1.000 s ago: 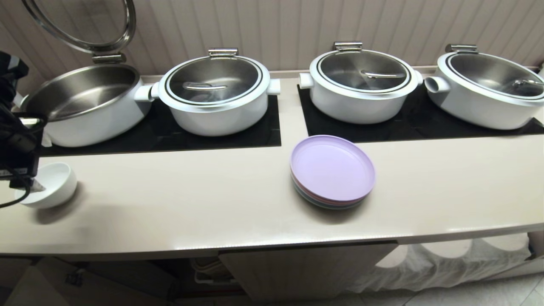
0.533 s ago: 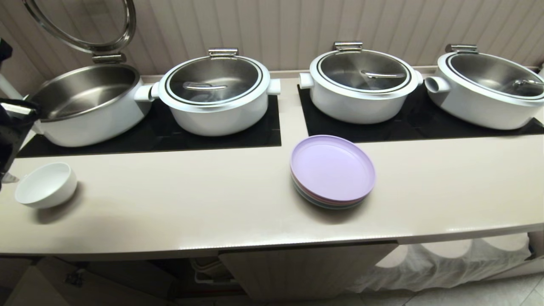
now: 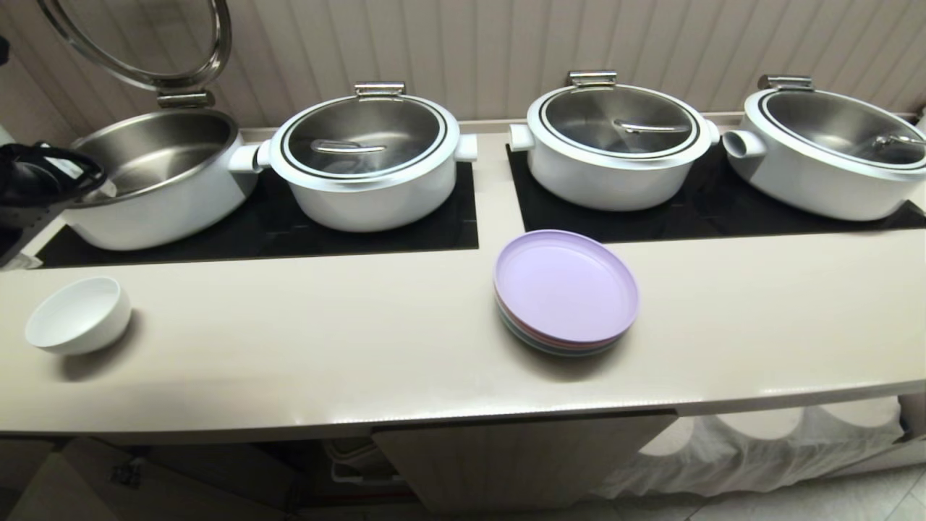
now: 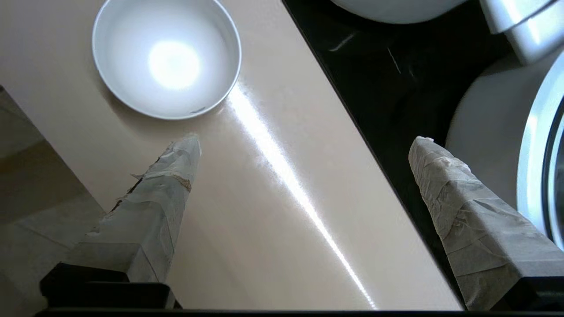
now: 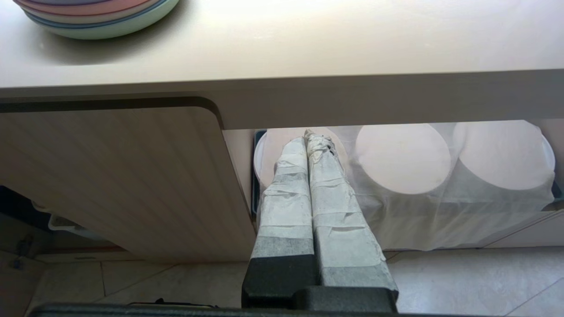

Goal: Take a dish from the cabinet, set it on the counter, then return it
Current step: Pick up the bowl from the table

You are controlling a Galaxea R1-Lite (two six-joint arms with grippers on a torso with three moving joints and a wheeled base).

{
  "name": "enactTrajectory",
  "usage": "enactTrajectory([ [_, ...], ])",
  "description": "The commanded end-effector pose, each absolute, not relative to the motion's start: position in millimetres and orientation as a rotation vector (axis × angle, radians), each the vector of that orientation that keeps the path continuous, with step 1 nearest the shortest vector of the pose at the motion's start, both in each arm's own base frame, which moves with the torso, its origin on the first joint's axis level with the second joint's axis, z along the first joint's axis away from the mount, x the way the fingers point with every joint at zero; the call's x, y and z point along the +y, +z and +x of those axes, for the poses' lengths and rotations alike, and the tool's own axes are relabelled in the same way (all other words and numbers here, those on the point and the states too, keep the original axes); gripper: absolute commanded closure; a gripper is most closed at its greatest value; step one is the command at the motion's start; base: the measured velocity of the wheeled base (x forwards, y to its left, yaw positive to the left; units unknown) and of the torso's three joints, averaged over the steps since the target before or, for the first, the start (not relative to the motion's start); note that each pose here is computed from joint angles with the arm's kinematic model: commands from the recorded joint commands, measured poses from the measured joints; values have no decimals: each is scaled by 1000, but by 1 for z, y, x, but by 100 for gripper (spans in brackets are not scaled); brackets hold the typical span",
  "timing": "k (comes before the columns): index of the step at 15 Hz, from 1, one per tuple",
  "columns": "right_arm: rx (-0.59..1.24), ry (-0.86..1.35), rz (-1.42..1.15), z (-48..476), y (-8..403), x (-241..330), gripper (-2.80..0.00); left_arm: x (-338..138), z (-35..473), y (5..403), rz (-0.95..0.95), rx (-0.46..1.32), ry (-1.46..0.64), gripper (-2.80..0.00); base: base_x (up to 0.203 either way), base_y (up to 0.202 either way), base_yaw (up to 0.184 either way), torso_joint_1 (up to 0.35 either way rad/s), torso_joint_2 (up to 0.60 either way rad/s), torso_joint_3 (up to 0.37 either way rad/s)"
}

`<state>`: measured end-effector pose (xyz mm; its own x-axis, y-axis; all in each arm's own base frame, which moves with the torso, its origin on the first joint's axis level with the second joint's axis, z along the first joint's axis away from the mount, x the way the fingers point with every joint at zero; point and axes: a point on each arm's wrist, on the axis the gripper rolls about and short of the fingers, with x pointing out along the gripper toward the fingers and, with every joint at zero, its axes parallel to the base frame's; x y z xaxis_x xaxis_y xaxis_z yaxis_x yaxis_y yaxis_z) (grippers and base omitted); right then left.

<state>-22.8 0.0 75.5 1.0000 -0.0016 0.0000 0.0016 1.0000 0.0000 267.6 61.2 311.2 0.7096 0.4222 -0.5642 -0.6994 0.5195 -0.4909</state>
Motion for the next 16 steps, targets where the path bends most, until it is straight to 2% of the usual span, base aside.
enactTrajectory([
  [1, 0, -2, 0, -23, 75, 0, 0, 56, 255, 308, -633, 405, 617, -164, 0, 0, 0, 0, 0, 0],
  [2, 0, -2, 0, -23, 75, 0, 0, 54, 252, 305, -567, 397, 571, 0, 0, 0, 0, 0, 0, 0],
  [6, 0, -2, 0, -23, 75, 0, 0, 41, 239, 303, -391, 376, 421, 0, 0, 0, 0, 0, 0, 0],
  [16, 0, 0, 0, -23, 75, 0, 0, -3, 211, 304, -281, 396, 222, 0, 0, 0, 0, 0, 0, 0],
])
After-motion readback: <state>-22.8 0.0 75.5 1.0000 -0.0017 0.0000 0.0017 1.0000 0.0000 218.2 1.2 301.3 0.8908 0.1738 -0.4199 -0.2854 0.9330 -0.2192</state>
